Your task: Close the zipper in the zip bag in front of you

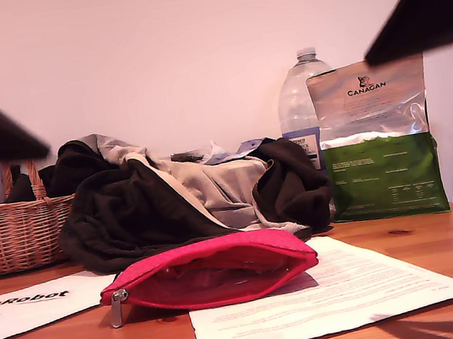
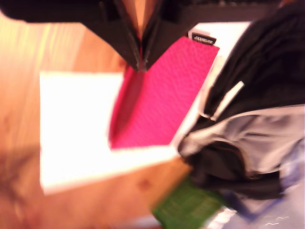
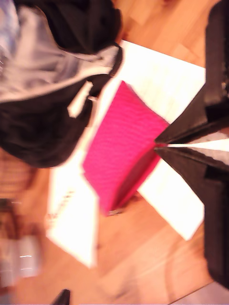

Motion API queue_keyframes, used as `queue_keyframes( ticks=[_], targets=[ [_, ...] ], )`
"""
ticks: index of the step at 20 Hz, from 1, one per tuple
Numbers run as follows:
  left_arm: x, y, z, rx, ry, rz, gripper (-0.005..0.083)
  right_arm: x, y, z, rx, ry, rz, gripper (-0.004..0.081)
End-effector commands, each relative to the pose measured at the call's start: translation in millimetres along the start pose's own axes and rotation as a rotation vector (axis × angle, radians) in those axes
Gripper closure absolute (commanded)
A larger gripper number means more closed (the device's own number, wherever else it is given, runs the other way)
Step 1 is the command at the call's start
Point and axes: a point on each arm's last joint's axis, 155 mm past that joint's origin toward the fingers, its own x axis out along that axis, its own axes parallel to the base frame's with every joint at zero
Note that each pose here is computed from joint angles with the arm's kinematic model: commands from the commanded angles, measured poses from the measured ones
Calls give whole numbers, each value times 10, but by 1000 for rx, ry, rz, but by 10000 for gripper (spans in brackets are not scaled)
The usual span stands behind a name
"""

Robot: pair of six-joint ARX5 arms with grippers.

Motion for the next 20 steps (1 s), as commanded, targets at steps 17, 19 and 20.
queue_keyframes(
  ticks=[17,19,20],
  targets=[
    [743,145,-884,595,155,-93,500,121,88,-81,-12,30,33,783],
    [801,178,-941,642,160,-92,500,121,88,-80,-12,30,33,783],
    [831,196,-954,639,158,-89,500,121,88,-80,-12,30,33,783]
  ],
)
